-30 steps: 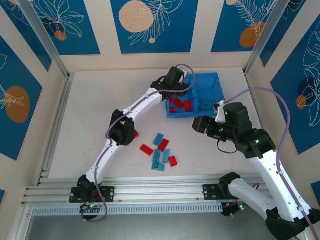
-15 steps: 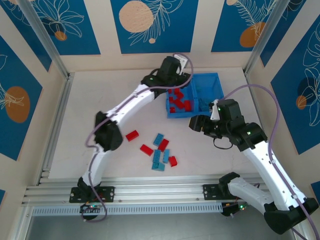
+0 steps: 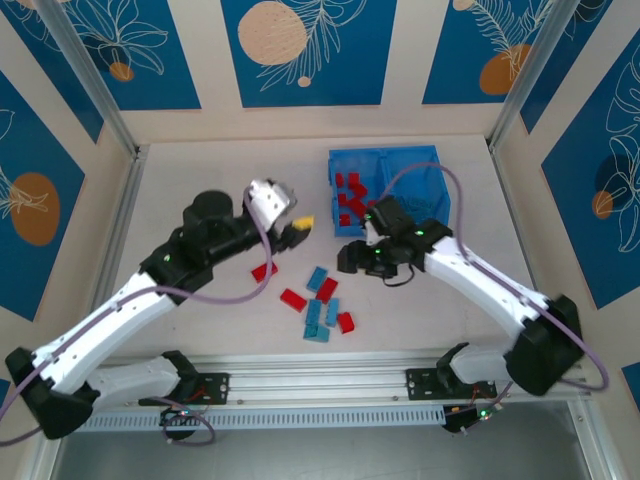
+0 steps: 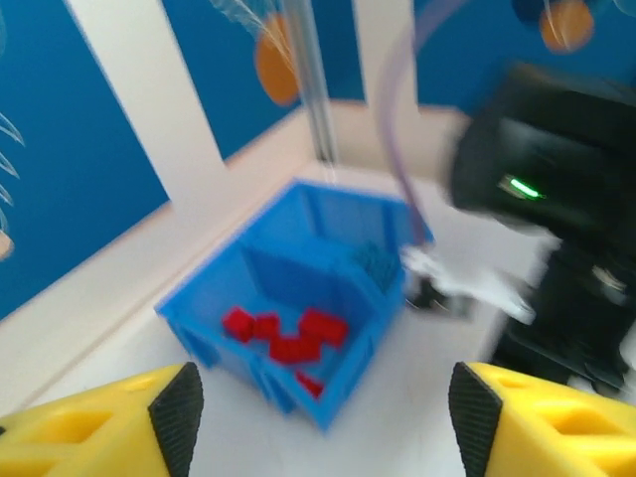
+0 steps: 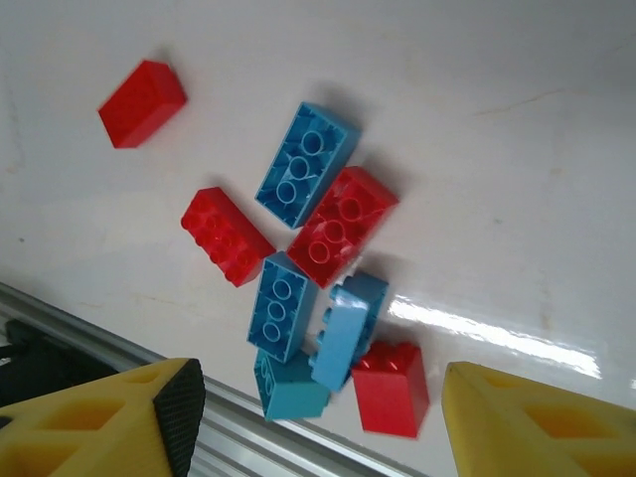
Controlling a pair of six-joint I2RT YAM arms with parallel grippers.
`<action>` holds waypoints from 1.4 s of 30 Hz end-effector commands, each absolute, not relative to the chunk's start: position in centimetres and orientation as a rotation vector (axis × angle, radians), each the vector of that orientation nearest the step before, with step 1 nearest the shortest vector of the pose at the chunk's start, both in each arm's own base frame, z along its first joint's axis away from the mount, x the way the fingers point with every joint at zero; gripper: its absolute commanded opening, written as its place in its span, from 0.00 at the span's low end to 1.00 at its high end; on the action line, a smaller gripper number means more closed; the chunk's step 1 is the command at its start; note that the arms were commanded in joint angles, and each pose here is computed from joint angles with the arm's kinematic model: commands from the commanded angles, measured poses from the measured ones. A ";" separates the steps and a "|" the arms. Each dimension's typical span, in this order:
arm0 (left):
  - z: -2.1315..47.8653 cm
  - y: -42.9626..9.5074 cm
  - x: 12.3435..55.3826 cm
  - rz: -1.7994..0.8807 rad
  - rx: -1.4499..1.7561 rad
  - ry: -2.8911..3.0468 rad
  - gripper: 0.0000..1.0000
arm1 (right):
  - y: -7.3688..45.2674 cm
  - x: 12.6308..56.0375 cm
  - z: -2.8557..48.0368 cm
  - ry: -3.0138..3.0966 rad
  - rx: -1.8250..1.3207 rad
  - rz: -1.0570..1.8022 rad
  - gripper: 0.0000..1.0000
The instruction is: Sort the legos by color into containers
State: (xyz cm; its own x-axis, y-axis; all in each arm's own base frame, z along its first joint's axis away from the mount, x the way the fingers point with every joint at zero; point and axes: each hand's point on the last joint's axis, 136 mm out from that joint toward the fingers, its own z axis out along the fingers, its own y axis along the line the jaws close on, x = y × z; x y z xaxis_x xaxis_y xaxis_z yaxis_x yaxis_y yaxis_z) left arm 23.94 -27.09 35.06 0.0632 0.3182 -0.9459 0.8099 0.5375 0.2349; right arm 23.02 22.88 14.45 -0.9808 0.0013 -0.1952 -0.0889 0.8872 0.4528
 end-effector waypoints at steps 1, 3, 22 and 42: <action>30.8 -26.0 19.1 -0.436 1.341 1.393 0.77 | 26.2 24.3 12.7 2.908 -0.062 0.707 0.67; 29.0 -24.7 17.6 -0.402 1.406 1.367 0.81 | 26.7 24.5 10.6 2.963 -0.041 0.604 0.67; 25.9 -23.6 18.2 -0.296 1.405 1.356 1.00 | 26.4 23.0 1.9 3.140 -0.025 0.227 0.51; 24.9 -24.0 19.1 -0.292 1.389 1.387 1.00 | 23.8 25.0 4.6 3.009 0.056 0.207 0.14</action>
State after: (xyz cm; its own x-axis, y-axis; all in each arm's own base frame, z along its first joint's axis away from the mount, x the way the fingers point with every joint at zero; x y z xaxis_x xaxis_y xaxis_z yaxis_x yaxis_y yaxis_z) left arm 19.01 -23.78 24.61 0.2720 0.5694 -0.7758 0.8274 0.2732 0.4906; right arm 23.85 24.72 2.07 -0.9993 0.0289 -0.0226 0.0257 0.9911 0.1308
